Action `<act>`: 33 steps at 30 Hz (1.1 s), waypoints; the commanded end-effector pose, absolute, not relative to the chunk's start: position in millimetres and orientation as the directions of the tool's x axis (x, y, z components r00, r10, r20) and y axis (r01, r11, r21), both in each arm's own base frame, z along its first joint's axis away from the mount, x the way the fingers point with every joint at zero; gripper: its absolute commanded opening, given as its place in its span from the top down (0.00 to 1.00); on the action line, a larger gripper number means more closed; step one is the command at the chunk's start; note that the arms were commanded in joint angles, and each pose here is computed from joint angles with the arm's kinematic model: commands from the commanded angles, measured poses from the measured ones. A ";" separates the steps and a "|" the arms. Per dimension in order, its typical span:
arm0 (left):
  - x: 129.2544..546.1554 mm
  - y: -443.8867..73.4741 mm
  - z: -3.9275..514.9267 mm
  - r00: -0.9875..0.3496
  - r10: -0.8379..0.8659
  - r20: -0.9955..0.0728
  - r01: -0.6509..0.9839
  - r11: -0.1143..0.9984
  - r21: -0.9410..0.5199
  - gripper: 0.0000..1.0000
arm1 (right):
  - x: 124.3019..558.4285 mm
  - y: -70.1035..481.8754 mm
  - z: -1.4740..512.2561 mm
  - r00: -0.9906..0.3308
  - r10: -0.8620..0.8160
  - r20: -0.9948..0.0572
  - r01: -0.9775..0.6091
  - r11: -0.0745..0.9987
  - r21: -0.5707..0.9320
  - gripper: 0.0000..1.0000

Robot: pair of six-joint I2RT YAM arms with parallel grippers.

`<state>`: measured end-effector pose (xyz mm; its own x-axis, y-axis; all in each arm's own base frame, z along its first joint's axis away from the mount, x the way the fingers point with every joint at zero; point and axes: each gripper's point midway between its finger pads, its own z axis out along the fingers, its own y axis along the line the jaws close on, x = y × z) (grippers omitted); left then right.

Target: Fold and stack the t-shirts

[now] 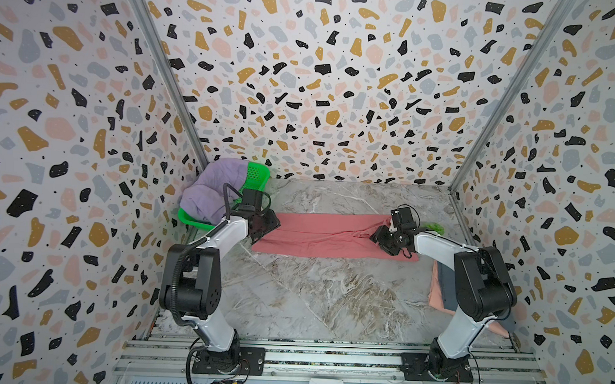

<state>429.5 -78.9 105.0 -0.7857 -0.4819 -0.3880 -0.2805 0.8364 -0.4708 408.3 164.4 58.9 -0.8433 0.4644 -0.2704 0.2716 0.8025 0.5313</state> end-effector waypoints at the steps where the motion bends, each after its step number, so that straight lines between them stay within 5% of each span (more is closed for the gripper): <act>1: 441.0 -81.7 118.1 -0.772 -0.481 -0.415 -0.253 0.832 -0.493 0.45 | 434.0 177.8 76.1 -0.827 0.458 -0.327 0.215 0.793 0.570 0.65; 4: 440.7 -81.5 116.5 -0.774 -0.480 -0.412 -0.255 0.833 -0.492 0.45 | 455.5 180.7 102.5 -0.792 0.416 -0.446 0.149 0.841 0.520 0.84; 8: 439.6 -81.2 113.6 -0.775 -0.482 -0.408 -0.260 0.832 -0.490 0.45 | 488.7 192.4 123.9 -0.774 0.329 -0.540 0.054 0.886 0.461 0.87; 10: 439.8 -82.2 113.0 -0.778 -0.479 -0.407 -0.254 0.832 -0.493 0.45 | 504.3 195.5 122.2 -0.768 0.291 -0.571 0.022 0.903 0.430 0.78; 12: 439.3 -82.2 112.4 -0.782 -0.472 -0.407 -0.251 0.836 -0.488 0.45 | 516.8 201.5 122.6 -0.771 0.247 -0.587 -0.021 0.912 0.410 0.50; 14: 438.5 -80.1 111.6 -0.785 -0.463 -0.411 -0.251 0.845 -0.472 0.45 | 524.4 208.6 128.4 -0.767 0.201 -0.610 -0.076 0.915 0.396 0.42; 21: 437.1 -81.1 110.7 -0.790 -0.446 -0.421 -0.232 0.853 -0.467 0.44 | 511.9 195.2 172.4 -0.657 0.187 -0.730 -0.127 0.927 0.352 0.37; 33: 454.2 -99.9 91.6 -0.822 -0.390 -0.415 -0.179 0.869 -0.462 0.43 | 484.9 149.7 81.0 -0.793 0.282 -0.540 0.131 0.945 0.301 0.42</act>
